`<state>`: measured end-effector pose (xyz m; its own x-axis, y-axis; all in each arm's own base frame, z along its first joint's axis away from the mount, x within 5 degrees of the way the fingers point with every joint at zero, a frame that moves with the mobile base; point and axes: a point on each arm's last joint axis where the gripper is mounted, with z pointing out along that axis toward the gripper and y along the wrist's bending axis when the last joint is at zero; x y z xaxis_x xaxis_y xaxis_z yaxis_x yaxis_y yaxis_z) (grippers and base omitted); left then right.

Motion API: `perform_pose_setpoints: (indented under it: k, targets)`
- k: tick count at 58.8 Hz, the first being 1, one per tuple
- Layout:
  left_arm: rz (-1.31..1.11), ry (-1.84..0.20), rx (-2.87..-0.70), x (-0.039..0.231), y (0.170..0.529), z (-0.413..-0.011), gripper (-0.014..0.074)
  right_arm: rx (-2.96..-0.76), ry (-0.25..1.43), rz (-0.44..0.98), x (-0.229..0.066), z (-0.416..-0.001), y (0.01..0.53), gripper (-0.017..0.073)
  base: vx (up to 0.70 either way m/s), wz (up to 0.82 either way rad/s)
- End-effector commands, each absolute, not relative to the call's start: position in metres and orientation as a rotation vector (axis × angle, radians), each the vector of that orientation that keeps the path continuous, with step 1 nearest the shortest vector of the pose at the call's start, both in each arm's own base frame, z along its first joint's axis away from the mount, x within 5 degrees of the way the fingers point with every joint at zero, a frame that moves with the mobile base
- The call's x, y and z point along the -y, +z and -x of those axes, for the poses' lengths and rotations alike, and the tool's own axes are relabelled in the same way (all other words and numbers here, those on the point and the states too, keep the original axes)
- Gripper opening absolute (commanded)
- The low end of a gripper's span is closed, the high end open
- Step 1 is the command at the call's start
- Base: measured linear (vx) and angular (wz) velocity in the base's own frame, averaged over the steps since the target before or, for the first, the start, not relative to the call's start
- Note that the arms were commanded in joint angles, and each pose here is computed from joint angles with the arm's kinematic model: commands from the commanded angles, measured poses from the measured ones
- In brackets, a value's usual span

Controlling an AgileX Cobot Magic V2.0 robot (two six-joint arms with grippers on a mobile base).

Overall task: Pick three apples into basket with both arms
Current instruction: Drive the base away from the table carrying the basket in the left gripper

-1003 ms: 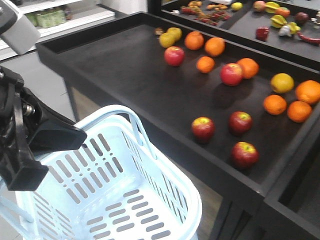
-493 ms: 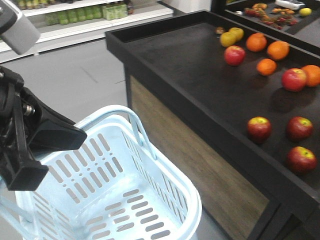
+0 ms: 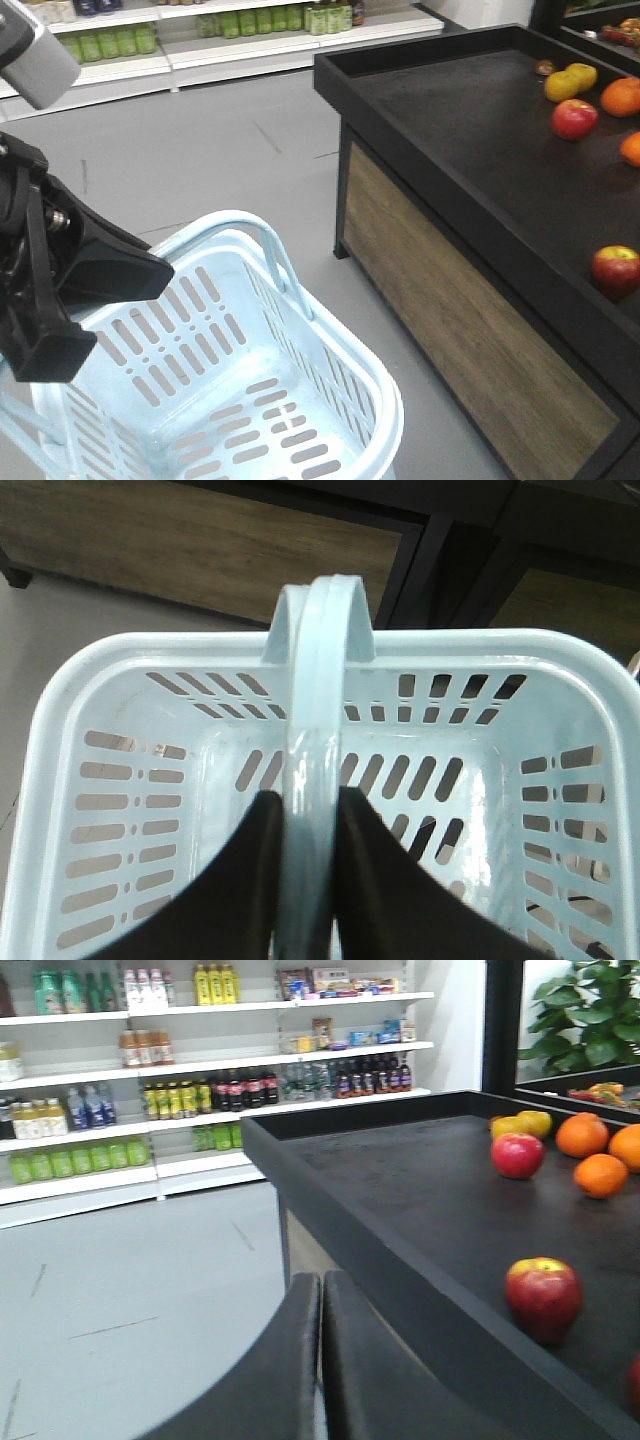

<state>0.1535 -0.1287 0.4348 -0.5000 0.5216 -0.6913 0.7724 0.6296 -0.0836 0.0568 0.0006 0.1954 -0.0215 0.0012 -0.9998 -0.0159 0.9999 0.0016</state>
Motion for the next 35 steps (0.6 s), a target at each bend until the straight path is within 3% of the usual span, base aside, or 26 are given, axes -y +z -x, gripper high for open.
perform_pose_setpoints:
  k: [1,35]
  targets:
    - [-0.952,-0.569,-2.118,0.1288,0.4513,-0.1483,-0.0006,-1.518,0.006,0.022,-0.0010,-0.0563,0.1989,-0.0008,-0.08,0.30]
    - [-0.952,-0.569,-2.118,0.1288,0.4513,-0.1483,-0.0006,-1.518,0.006,0.022,-0.0010,-0.0563,0.1989,-0.0008,-0.04,0.29]
